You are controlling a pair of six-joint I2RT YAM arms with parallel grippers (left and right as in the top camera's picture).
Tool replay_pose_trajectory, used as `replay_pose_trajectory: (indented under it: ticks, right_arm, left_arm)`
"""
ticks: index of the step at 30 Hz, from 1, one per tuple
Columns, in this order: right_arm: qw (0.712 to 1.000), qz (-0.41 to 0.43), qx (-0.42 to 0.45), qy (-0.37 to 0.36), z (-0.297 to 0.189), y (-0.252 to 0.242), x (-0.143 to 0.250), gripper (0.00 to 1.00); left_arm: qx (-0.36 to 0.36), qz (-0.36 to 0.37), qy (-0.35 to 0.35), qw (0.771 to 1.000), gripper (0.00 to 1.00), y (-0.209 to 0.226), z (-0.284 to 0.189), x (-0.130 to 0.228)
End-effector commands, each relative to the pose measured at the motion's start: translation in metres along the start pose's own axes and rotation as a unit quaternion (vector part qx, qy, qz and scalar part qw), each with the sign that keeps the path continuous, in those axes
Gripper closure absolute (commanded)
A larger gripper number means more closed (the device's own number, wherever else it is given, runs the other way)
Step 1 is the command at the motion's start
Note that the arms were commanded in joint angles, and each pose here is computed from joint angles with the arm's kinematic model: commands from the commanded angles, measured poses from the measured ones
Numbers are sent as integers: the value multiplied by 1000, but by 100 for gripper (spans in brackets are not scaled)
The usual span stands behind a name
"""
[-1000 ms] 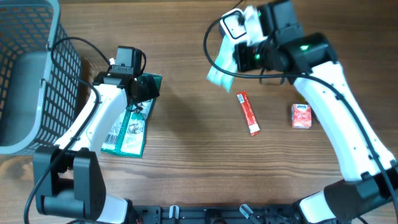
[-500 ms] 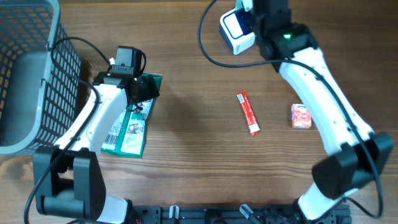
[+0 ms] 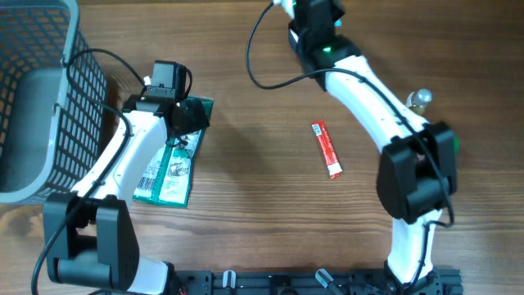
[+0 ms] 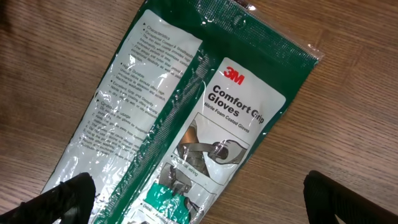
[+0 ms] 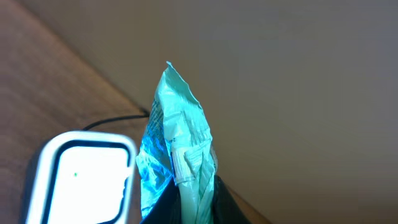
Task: Scan the item barcode
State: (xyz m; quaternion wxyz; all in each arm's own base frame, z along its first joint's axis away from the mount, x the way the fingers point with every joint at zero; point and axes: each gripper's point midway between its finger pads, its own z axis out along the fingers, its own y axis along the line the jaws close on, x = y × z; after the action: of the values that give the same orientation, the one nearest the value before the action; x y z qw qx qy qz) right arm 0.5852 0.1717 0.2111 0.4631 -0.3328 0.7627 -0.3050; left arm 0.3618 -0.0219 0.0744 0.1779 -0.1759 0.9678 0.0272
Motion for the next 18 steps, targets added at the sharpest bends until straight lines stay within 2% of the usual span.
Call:
replay_pose_trajectory:
  ticks: [1,8,18]
  right_arm:
    - [999,-35,1,12,7,22,0,96]
    - [998,-39,-50,20,6,65,3,96]
    - [989,11,-144,27,-1,105,12,96]
  left_arm:
    - [-3,-1,-10,1000,0,2,-4,-6]
    - [-3,-1,-10,1000,0,2,-4,-6]
    - [-3,-1,-10,1000,0,2,-4,-6]
